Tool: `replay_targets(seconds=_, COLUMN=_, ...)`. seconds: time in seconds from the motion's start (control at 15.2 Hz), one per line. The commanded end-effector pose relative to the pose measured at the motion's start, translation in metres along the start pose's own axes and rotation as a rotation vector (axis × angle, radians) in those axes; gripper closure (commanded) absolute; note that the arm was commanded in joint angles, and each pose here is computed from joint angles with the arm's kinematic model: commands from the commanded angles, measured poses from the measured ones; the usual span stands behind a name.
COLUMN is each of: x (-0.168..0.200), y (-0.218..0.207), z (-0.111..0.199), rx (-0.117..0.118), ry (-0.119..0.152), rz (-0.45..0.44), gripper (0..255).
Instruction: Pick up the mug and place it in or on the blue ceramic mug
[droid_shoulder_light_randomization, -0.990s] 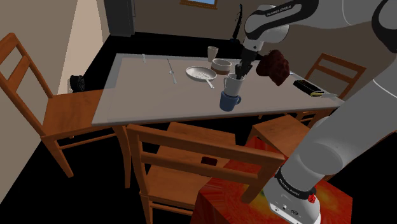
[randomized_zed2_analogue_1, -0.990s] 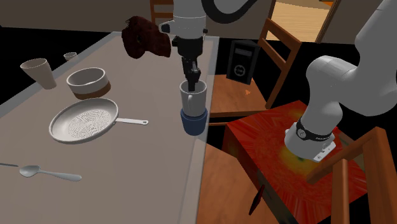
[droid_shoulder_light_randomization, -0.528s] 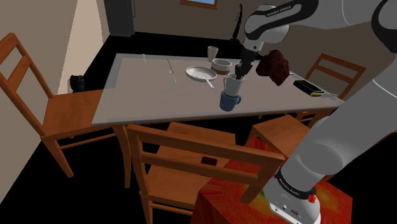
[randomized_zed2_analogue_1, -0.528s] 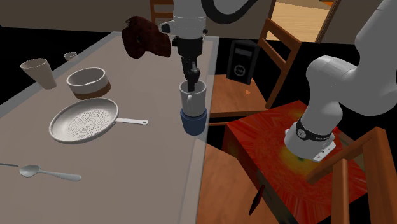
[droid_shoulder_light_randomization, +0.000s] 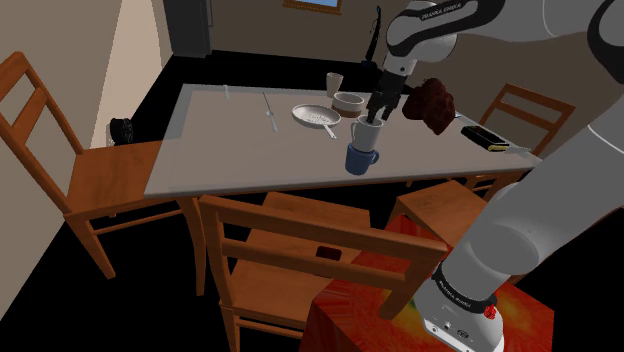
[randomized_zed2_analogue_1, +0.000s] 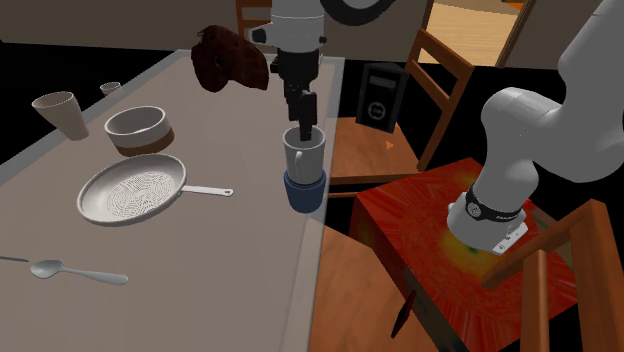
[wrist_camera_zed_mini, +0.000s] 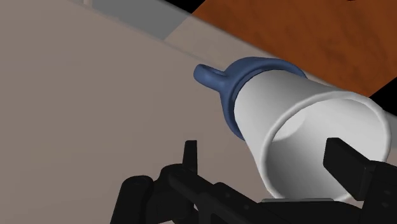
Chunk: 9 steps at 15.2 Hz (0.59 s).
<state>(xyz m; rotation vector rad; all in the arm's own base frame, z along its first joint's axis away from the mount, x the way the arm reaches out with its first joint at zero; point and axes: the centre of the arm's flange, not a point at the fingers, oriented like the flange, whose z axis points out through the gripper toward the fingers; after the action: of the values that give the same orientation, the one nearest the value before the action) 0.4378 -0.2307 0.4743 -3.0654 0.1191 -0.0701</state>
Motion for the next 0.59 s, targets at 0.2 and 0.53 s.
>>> replay_targets(seconds=0.2, x=-0.001, y=0.001, z=-0.033, rx=0.000, ry=-0.001, rz=0.000, gripper=0)
replay_targets(seconds=0.53, x=-0.001, y=0.001, z=-0.033, rx=0.000, ry=-0.001, rz=0.000, gripper=0)
